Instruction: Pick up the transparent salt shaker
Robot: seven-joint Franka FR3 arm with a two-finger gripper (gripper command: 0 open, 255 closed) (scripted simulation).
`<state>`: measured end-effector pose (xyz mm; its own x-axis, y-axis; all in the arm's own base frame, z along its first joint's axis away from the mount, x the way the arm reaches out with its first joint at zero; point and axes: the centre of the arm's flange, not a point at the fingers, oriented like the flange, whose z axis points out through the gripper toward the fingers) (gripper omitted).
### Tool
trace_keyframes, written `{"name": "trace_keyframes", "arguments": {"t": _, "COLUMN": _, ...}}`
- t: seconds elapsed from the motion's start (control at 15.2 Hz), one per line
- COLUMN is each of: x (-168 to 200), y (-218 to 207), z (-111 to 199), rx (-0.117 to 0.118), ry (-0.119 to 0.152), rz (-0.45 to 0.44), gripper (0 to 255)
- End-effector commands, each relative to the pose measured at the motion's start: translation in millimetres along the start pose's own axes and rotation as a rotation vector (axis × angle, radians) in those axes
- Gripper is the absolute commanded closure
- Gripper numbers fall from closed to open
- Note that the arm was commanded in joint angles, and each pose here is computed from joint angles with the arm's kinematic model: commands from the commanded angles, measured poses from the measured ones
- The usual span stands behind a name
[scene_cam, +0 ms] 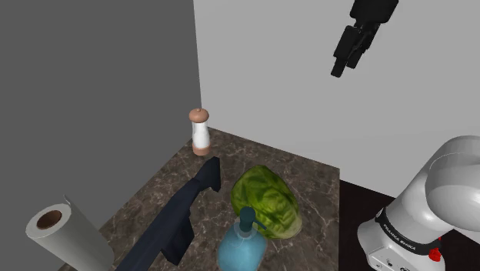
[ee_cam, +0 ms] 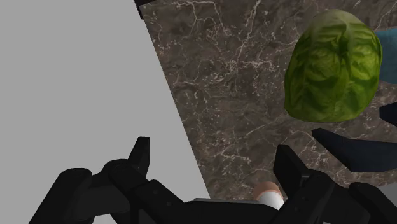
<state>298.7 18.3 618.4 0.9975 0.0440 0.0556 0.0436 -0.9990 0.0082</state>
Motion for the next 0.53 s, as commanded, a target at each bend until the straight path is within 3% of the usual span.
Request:
{"name": "trace_keyframes", "arguments": {"t": 0.0, "x": 0.0, "y": 0.0, "z": 0.0, "rx": 0.000, "ry": 0.000, "rz": 0.000, "gripper": 0}}
{"name": "trace_keyframes", "arguments": {"t": 0.46, "x": 71.1, "y": -35.0, "z": 44.4, "rx": 0.038, "ry": -0.007, "rz": -0.008, "gripper": 0}}
